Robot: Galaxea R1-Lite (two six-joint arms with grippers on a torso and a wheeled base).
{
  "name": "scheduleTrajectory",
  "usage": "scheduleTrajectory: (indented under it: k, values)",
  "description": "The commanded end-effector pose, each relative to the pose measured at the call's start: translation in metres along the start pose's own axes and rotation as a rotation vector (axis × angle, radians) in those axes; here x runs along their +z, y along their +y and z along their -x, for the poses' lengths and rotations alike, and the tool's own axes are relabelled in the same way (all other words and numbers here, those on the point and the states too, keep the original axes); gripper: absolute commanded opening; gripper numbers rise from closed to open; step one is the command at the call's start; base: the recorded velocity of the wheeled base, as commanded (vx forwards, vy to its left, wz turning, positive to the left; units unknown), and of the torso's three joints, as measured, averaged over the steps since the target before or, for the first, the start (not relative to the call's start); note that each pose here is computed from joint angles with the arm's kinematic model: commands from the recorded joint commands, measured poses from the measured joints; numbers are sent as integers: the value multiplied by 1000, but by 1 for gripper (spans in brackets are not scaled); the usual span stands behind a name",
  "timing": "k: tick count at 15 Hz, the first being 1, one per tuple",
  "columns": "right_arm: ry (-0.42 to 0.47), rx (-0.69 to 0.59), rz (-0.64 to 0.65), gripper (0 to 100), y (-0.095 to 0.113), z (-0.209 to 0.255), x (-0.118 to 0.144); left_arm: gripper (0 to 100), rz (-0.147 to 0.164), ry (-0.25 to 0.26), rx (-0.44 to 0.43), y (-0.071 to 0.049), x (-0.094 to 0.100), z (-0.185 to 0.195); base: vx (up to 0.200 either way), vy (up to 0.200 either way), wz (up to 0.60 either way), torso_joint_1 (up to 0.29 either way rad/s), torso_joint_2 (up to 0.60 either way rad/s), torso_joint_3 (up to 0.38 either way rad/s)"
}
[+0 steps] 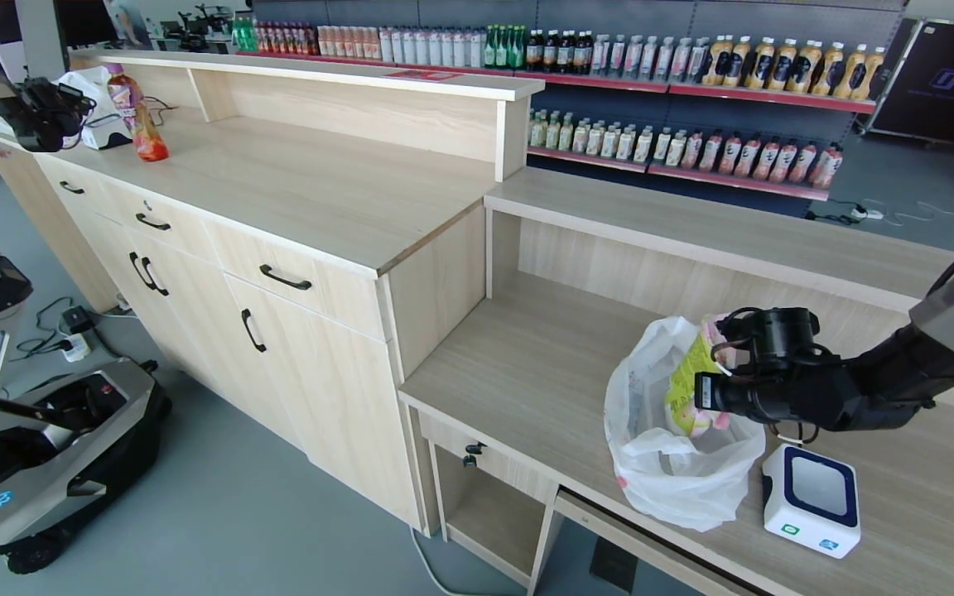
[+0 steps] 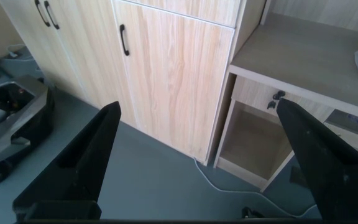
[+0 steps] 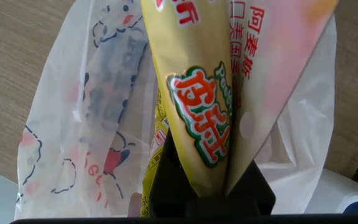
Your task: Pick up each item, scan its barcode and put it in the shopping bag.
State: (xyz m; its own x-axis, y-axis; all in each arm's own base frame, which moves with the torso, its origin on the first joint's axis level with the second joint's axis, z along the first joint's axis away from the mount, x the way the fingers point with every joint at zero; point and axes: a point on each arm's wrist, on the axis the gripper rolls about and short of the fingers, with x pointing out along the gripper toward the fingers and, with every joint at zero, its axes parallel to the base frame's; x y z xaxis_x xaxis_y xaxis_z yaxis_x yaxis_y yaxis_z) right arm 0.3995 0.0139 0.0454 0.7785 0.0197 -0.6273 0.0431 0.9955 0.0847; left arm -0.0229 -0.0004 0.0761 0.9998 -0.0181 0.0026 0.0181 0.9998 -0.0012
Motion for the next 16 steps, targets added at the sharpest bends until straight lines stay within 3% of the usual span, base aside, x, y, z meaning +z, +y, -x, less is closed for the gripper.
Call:
scheduleTrajectory:
  k: [1, 7, 8, 12, 14, 16]
  values:
    - [2, -11, -10, 0, -6, -4, 0, 100, 0, -1, 0, 0, 0, 0, 0, 0, 0, 0, 0, 0]
    - [20, -37, -42, 0, -18, -6, -5, 100, 0, -1, 0, 0, 0, 0, 0, 0, 0, 0, 0, 0]
    - [22, -37, -40, 100, -18, -7, -6, 100, 0, -1, 0, 0, 0, 0, 0, 0, 0, 0, 0, 0]
    - [-12, -23, -35, 100, -14, -3, -1, 100, 0, -1, 0, 0, 0, 0, 0, 0, 0, 0, 0, 0]
    - [-77, 0, -5, 100, -4, 15, 17, 100, 0, -1, 0, 0, 0, 0, 0, 0, 0, 0, 0, 0]
    - [-195, 14, 126, 100, 7, 62, 42, 100, 0, -1, 0, 0, 0, 0, 0, 0, 0, 0, 0, 0]
